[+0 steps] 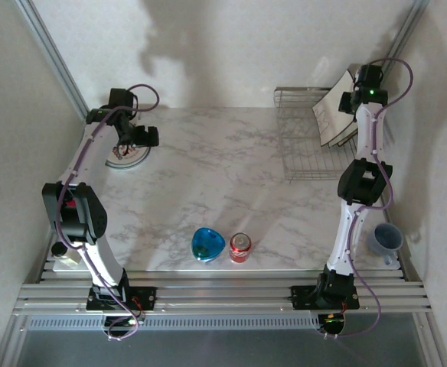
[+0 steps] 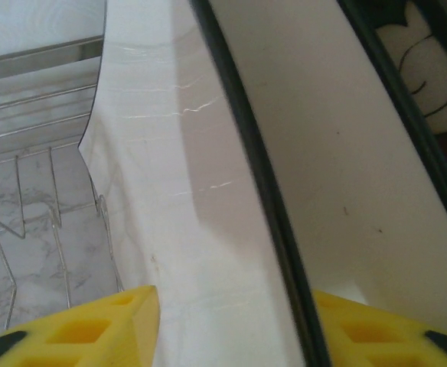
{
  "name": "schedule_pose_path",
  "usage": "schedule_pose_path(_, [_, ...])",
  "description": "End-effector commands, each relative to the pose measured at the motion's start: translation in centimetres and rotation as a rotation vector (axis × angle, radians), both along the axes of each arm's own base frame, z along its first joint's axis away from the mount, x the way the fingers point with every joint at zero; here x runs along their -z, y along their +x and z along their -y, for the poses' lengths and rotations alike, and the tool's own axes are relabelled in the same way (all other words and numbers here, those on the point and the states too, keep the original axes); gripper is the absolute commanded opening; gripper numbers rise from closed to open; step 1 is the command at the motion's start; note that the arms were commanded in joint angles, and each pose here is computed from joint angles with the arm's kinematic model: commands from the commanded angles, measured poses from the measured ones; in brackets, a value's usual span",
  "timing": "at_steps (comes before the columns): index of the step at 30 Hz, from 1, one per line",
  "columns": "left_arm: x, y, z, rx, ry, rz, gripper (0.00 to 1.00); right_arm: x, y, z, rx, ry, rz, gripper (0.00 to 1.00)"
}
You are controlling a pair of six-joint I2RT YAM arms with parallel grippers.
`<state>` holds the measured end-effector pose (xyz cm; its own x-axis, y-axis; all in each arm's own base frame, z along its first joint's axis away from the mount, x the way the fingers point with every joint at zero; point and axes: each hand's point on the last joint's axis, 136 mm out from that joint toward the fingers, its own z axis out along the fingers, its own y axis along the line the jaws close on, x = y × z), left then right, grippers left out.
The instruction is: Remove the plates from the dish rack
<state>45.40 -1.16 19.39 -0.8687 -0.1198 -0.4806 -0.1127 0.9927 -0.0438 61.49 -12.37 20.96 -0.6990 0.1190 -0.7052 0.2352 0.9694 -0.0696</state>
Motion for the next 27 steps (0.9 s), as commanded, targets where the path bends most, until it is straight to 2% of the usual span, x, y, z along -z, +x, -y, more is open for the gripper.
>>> schedule_pose_path(1, [-0.2, 0.0, 0.1, 0.009, 0.019, -0.017, 1.00, -1.4, 1.1, -0.7, 0.007, -0.016, 0.061, 0.44])
schedule_pose_path(6, [-0.1, 0.0, 0.1, 0.010, 0.021, -0.022, 1.00, -1.8, 1.4, -0.6, 0.020, -0.027, 0.081, 0.32])
schedule_pose_path(16, [-0.3, 0.0, 0.0, 0.012, 0.030, -0.022, 1.00, -1.1, 1.6, -1.0, 0.023, -0.035, 0.069, 0.00])
schedule_pose_path(27, [0.0, -0.1, 0.1, 0.012, 0.020, -0.029, 1.00, -3.8, 1.1, -1.6, 0.010, -0.053, 0.107, 0.00])
